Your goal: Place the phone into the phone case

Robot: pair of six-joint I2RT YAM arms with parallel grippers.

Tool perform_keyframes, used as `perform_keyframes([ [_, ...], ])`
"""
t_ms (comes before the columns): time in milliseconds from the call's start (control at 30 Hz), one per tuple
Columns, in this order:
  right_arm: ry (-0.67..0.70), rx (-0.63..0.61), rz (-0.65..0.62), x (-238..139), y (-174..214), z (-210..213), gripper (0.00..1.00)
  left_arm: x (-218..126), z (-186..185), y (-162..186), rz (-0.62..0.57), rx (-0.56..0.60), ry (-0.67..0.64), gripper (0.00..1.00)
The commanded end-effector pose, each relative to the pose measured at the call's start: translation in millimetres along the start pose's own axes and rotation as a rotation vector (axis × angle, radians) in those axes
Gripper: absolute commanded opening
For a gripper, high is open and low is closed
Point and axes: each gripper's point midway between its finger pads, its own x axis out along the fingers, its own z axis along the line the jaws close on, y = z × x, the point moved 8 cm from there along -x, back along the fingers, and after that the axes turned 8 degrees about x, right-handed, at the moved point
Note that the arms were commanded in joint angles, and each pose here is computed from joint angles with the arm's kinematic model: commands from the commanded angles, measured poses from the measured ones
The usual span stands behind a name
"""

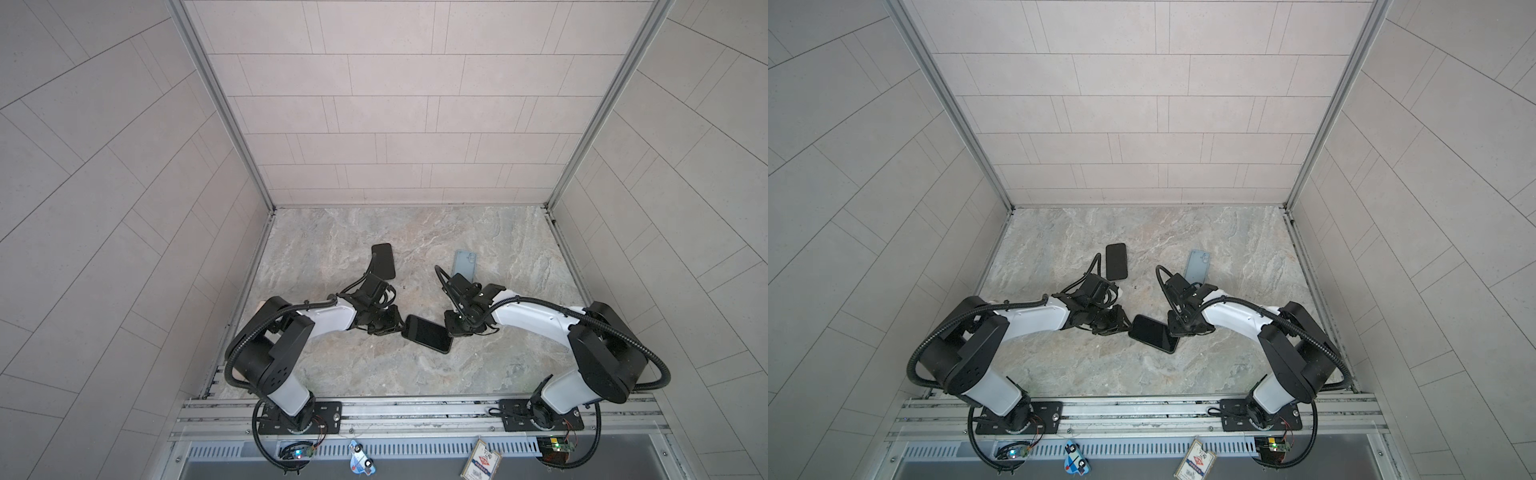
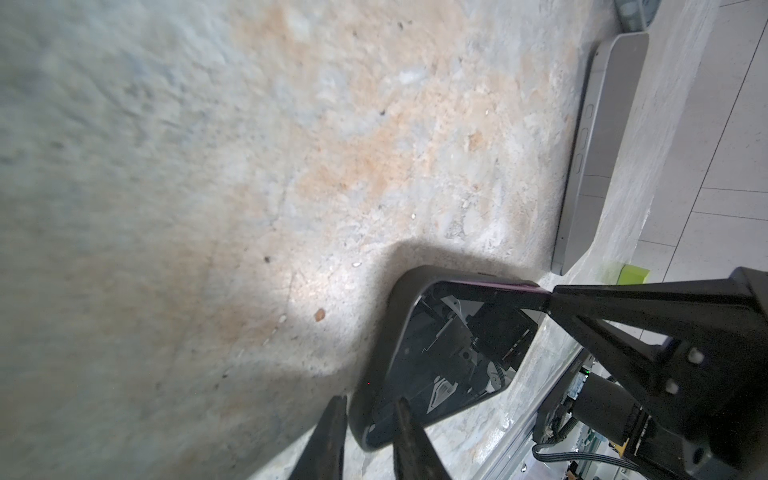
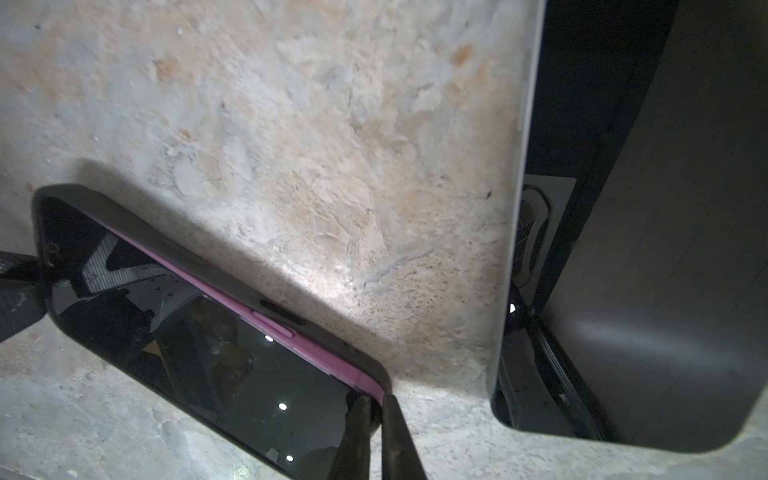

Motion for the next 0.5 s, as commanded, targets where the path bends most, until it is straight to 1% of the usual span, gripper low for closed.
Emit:
perform_keyframes([
  [0,0.099,0.002,0.095,32,21,-11,0.1,1,-2,-2,-0.004,0.017,-0.004,0.27],
  [467,0.135,0.008,0.116,58,29,-13,0.08,0,-2,-2,-0.009,0.021,-0.001,0.27],
])
